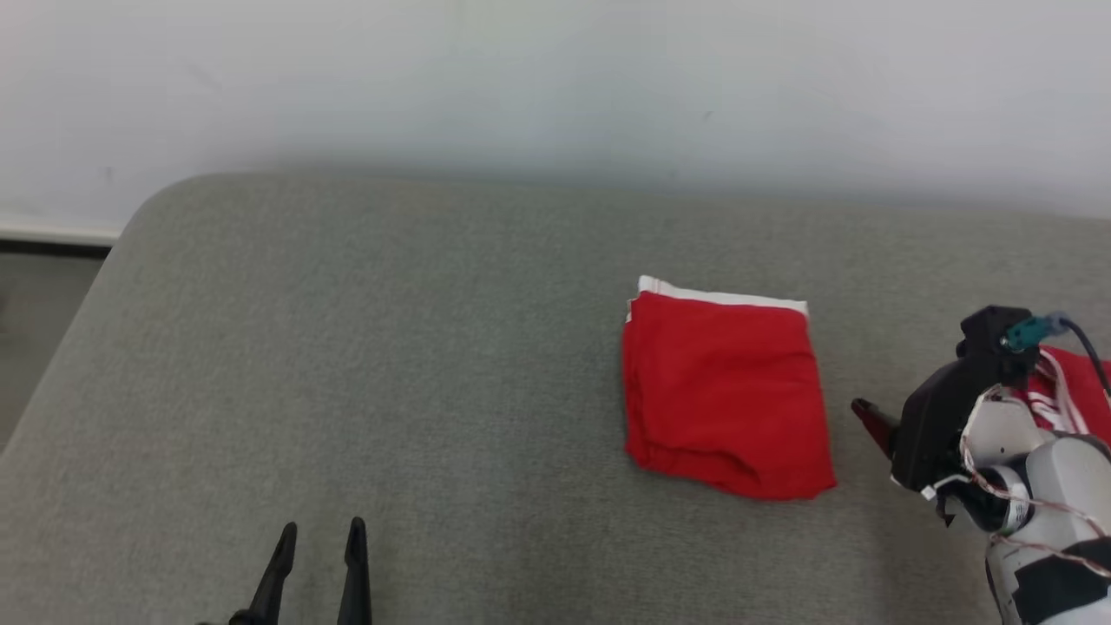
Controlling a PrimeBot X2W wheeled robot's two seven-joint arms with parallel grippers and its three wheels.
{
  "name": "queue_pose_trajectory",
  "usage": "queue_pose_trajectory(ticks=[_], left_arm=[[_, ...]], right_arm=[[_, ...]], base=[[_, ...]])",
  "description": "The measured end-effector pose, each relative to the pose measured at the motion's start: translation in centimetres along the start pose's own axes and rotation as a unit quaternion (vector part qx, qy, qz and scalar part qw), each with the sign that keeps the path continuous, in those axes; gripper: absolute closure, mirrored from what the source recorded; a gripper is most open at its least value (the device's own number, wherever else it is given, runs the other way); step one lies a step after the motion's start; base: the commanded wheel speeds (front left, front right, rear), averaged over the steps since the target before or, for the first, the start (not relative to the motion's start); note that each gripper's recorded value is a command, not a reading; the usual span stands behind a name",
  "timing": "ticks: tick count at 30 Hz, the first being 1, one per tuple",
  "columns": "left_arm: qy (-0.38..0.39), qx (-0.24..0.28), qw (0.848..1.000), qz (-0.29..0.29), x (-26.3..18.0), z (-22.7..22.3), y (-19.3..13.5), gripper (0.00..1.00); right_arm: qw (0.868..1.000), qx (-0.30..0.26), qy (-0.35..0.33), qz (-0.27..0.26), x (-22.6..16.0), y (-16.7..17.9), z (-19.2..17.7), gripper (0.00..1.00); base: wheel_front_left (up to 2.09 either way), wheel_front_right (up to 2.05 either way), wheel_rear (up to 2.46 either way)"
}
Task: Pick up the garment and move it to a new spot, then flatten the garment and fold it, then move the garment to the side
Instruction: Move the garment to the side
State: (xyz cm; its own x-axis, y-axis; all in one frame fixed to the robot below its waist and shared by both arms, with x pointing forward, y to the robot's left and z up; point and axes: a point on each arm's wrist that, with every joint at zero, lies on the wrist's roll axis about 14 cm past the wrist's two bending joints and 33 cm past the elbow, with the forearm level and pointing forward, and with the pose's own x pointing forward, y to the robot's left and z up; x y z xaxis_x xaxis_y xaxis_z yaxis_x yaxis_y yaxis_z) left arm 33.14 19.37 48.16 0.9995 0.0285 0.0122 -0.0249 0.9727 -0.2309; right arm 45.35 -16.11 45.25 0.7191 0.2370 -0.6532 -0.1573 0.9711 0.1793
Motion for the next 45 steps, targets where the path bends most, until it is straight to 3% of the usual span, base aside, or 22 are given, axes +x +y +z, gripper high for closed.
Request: queue_pose_trajectory(ticks=[5, 16, 17, 19, 24, 33, 45], left_arm=[[0.004, -0.004, 1.000, 0.016, 0.2, -0.2, 1.0, 0.00], [0.028, -0.002, 0.998, 0.051, 0.4, -1.4, 2.9, 0.00], [0.029, -0.002, 0.998, 0.052, 0.4, -1.5, 2.9, 0.00], [0.030, -0.002, 0.998, 0.052, 0.7, -1.6, 2.9, 0.00], [0.030, -0.004, 0.999, 0.045, 1.1, -1.7, 2.5, 0.00], [0.020, -0.012, 1.000, 0.006, 3.1, -1.3, 0.2, 0.00], [0.019, -0.021, 0.997, -0.074, 7.7, -2.3, -4.8, 0.00]], right_arm=[[0.999, -0.004, 0.050, 0.001, 2.7, 1.1, 0.0, 0.00], [0.990, -0.017, 0.141, 0.012, 7.3, 3.6, -3.8, 0.00], [0.989, -0.022, 0.146, 0.011, 7.5, 3.6, -3.9, 0.06], [0.989, -0.036, 0.145, 0.009, 7.7, 3.7, -3.7, 0.99], [0.988, -0.092, 0.126, -0.005, 7.0, 3.2, -2.1, 1.00], [0.970, -0.216, 0.099, -0.045, 2.5, 0.0, 3.1, 1.00], [0.954, -0.258, 0.101, -0.118, -2.9, -7.0, 5.1, 1.00]], base=[[0.00, 0.00, 0.00], [0.00, 0.00, 0.00], [0.00, 0.00, 0.00], [0.00, 0.00, 0.00], [0.00, 0.00, 0.00], [0.00, 0.00, 0.00], [0.00, 0.00, 0.00]])
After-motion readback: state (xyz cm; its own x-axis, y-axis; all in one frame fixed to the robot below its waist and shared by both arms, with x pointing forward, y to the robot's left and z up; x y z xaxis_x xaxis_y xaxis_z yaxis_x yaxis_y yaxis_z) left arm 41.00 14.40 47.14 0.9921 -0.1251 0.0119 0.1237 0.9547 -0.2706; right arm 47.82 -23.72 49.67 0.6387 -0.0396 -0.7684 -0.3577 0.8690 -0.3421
